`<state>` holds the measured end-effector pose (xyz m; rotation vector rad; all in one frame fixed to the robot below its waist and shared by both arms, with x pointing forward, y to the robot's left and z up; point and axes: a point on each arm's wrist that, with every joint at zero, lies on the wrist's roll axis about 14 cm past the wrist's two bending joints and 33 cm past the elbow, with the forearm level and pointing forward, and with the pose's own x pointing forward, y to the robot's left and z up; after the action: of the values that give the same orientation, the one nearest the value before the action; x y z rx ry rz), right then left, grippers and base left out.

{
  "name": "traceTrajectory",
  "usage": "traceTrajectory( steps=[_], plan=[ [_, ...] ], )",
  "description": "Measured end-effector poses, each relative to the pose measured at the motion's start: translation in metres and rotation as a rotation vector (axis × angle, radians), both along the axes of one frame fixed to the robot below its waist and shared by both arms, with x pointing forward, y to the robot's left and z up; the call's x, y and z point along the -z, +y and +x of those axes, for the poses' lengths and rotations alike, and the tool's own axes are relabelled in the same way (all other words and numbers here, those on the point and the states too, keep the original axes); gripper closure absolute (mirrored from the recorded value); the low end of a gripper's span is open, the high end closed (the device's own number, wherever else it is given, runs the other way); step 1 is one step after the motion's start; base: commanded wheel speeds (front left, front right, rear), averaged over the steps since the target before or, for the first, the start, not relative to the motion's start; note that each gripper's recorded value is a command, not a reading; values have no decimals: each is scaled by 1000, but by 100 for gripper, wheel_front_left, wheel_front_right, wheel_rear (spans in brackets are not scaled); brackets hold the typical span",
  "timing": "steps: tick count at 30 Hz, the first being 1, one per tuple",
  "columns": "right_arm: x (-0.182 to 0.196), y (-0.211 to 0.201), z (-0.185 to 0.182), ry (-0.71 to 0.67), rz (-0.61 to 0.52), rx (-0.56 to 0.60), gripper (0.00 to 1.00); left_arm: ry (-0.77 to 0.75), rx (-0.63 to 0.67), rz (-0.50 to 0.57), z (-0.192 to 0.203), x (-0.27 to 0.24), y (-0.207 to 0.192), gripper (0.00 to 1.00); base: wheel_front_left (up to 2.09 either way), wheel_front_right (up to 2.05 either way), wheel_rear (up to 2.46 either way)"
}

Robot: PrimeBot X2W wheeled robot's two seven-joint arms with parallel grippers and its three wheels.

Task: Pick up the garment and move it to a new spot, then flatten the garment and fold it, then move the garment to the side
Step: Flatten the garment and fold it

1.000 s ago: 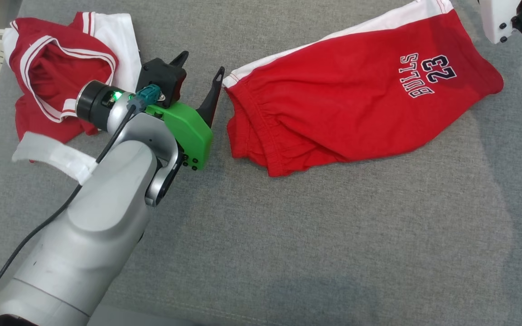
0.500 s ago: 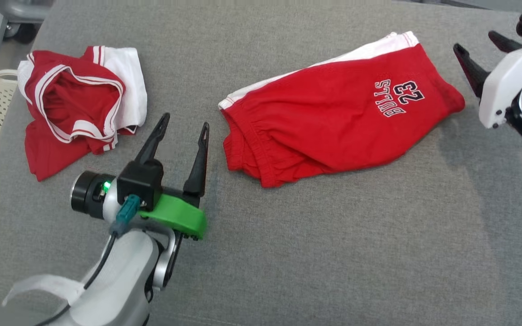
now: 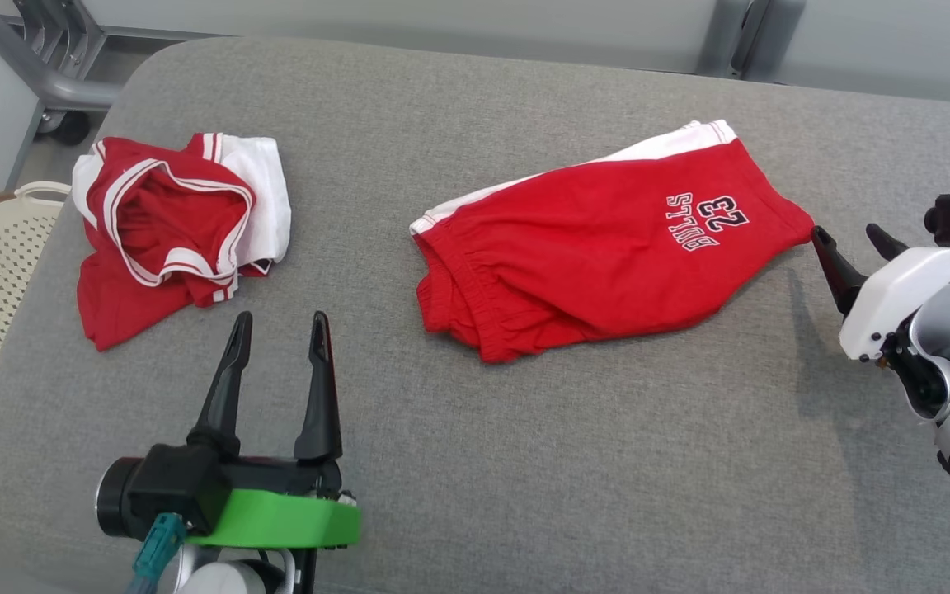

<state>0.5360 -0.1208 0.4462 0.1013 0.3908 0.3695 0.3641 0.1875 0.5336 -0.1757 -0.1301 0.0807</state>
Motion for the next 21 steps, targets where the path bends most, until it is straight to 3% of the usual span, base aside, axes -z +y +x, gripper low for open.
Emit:
traceTrajectory(
  steps=[7,21],
  plan=[
    [18,11,4,44,64,53,0,18,-25,13,-17,9,3,0,0,0,0],
    [65,29,27,164,15,60,0,78,-31,56,-15,28,10,0,0,0,0]
  ],
)
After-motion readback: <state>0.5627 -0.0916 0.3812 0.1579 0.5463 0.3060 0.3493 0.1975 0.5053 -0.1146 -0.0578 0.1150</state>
